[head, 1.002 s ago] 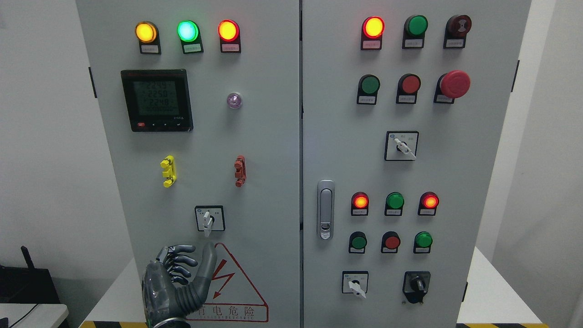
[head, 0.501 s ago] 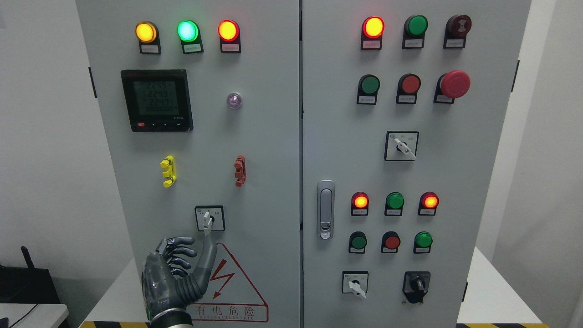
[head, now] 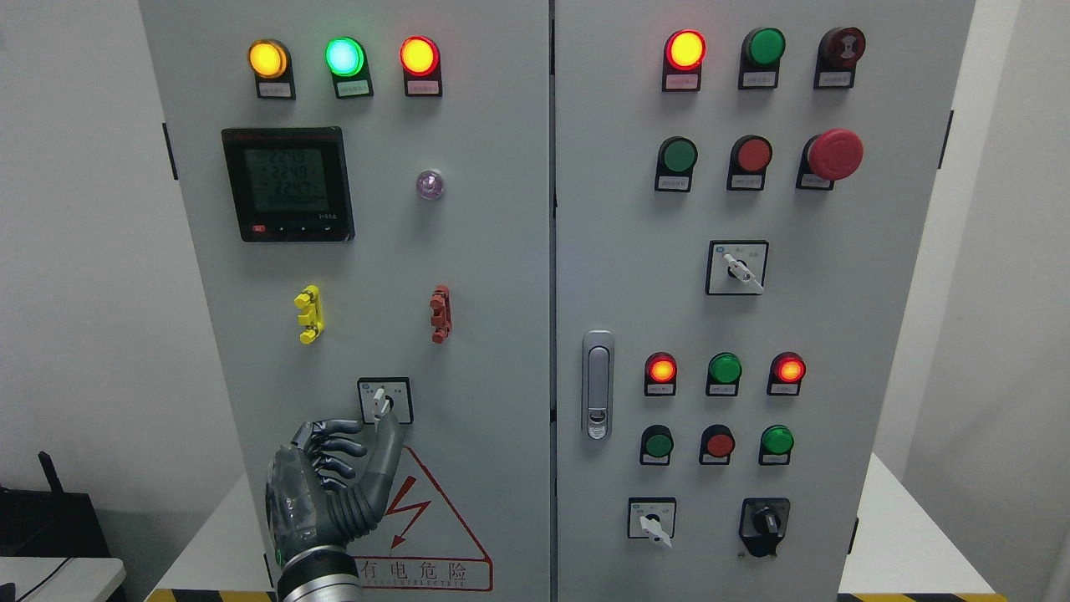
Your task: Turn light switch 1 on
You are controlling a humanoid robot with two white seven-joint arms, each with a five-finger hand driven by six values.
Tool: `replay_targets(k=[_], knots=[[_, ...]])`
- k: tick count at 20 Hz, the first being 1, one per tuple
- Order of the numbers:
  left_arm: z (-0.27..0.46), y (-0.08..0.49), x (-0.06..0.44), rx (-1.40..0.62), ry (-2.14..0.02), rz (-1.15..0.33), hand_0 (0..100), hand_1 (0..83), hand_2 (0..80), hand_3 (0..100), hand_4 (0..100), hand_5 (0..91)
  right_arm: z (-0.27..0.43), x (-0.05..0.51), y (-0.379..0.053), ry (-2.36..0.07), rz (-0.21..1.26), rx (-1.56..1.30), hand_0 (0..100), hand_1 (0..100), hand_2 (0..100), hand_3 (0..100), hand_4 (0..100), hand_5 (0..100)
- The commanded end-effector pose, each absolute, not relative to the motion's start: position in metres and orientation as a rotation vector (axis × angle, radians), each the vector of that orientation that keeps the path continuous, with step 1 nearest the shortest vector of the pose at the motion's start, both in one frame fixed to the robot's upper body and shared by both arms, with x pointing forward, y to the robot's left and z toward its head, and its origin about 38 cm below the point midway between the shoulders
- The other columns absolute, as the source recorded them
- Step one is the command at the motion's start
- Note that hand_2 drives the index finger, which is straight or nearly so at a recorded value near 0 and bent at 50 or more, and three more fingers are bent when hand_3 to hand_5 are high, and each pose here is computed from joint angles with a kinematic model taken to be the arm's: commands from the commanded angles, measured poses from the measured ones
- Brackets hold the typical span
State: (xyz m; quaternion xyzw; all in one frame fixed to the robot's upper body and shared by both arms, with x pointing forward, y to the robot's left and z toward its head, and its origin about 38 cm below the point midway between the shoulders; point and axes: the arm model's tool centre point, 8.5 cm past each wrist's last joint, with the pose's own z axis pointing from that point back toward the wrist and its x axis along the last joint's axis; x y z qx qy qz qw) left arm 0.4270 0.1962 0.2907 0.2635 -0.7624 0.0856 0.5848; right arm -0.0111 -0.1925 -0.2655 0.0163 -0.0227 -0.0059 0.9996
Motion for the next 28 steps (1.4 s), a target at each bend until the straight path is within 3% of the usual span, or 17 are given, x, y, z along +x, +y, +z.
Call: replay_targets(k=[1, 28], knots=[[0.2940, 0.1899, 0.4284, 0.604, -1.781, 0.187, 14, 56.3, 50.8, 73, 81, 72.9, -0.2654, -0.0112, -0.1916, -0.045, -0.018, 0.036, 12, 39, 0, 0, 0, 0], [0.2985, 0.1900, 0.4335, 0.602, -1.760, 0.191, 17, 48.2, 54.0, 77, 83, 74.7, -0.2654, -0.0112, -0.1916, -0.045, -0.018, 0.036, 12, 39, 0, 0, 0, 0]])
